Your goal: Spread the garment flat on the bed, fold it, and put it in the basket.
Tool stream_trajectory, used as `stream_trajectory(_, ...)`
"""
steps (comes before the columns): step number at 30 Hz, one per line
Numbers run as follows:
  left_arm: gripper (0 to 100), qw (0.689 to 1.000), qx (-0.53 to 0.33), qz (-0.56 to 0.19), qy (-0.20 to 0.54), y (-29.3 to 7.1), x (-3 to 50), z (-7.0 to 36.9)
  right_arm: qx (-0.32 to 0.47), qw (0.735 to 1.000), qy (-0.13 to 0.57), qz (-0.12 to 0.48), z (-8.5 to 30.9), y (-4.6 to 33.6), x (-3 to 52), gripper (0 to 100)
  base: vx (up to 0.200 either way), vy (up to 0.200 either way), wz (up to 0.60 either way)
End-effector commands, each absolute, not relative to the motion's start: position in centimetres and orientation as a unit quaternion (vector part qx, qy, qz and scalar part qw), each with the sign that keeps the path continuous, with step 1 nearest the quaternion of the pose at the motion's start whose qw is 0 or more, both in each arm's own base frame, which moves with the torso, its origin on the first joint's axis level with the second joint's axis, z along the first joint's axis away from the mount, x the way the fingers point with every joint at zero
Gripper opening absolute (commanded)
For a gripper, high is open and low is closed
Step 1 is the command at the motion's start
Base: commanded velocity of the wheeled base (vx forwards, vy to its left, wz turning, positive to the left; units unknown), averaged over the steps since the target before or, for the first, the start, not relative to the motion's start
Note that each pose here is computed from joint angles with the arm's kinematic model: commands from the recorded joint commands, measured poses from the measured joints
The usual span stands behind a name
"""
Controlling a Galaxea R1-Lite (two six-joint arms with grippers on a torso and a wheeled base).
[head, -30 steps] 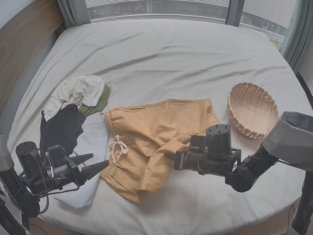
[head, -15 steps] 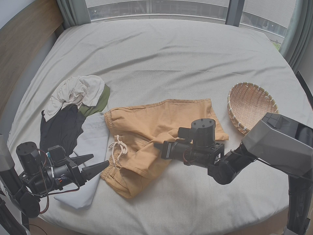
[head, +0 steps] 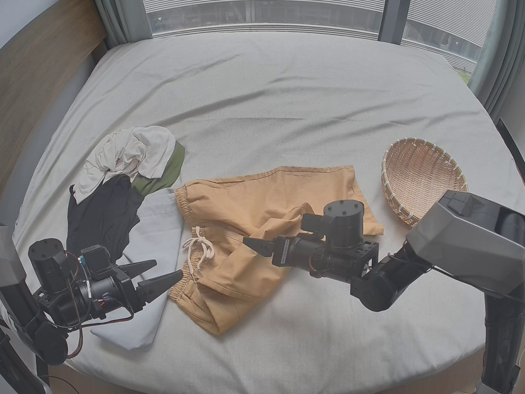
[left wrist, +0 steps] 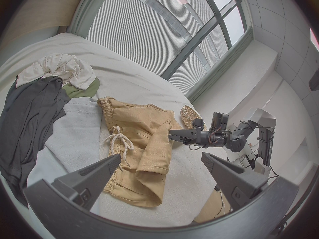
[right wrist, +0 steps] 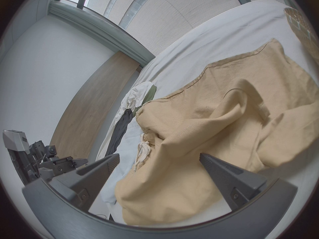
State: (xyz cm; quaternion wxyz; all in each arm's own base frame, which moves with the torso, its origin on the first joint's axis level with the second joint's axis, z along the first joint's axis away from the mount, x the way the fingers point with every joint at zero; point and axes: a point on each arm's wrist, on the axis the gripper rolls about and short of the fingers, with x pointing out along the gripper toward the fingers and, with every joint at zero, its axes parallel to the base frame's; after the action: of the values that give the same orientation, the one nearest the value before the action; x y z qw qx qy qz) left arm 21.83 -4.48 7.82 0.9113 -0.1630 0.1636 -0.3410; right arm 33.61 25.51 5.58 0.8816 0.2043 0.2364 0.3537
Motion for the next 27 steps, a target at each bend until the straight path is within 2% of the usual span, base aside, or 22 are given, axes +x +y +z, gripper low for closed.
stream_trajectory(1, 100, 0.912, -0.162, -0.342, 0.157, -4.4, 21.5, 8.2, 0.205, 0.887, 0.22, 0.351, 8.8, 23.8, 30.9, 100, 0.0, 0.0, 0.0)
stream_trajectory(9, 100, 0.912, -0.162, -0.341, 0.159, -4.4, 21.3, 8.1, 0.187, 0.89, 0.278, 0.309, 5.1, 22.4, 29.7, 100, 0.0, 0.0, 0.0)
stream_trajectory(10, 100, 0.912, -0.162, -0.342, 0.157, -4.4, 21.3, 8.2, 0.182, 0.891, 0.29, 0.297, 3.0, 22.6, 30.1, 100, 0.0, 0.0, 0.0)
stream_trajectory(14, 100, 0.913, -0.161, -0.342, 0.156, -4.4, 21.4, 8.3, 0.182, 0.894, 0.287, 0.293, 1.1, 22.9, 30.5, 100, 0.0, 0.0, 0.0)
stream_trajectory(27, 100, 0.914, -0.161, -0.339, 0.155, -4.3, 21.4, 8.3, 0.189, 0.89, 0.292, 0.296, -0.2, 24.2, 31.4, 100, 0.0, 0.0, 0.0)
